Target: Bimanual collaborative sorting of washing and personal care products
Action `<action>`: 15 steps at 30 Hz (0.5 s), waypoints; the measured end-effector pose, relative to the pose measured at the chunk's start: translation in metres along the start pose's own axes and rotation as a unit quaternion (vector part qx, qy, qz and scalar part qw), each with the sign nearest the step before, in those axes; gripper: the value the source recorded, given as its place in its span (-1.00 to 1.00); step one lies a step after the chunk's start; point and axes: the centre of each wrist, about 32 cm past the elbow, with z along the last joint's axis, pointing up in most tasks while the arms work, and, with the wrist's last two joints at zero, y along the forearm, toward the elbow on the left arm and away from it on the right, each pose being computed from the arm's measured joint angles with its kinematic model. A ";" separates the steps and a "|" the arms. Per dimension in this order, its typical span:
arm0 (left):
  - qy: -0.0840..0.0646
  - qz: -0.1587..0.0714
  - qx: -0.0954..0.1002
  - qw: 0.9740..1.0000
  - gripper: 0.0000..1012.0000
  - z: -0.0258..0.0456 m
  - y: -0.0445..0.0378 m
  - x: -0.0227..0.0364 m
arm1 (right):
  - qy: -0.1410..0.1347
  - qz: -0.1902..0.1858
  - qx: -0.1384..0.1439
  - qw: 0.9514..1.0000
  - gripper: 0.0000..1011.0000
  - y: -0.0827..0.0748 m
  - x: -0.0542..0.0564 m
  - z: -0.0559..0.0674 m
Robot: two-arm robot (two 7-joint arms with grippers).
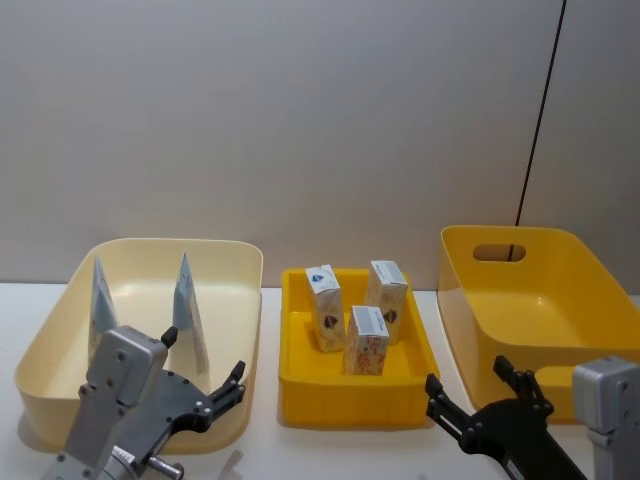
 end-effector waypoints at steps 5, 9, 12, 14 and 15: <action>0.000 0.000 0.000 1.000 0.98 0.0000 0.0000 0.0000 | 0.000 0.000 0.000 1.000 0.98 0.000 0.000 0.000; 0.000 0.000 0.000 1.000 0.98 0.0000 0.0000 0.0000 | 0.000 0.000 0.000 1.000 0.98 0.000 0.000 0.000; 0.000 0.000 0.000 1.000 0.98 0.0000 0.0000 0.0000 | 0.000 0.000 0.000 1.000 0.98 0.000 0.000 0.000; 0.000 0.000 0.000 1.000 0.98 0.0000 0.0000 0.0000 | 0.000 0.000 0.000 1.000 0.98 0.000 0.000 0.000; 0.000 0.000 0.000 1.000 0.98 0.0000 0.0000 0.0000 | 0.000 0.000 0.000 1.000 0.98 0.000 0.000 0.000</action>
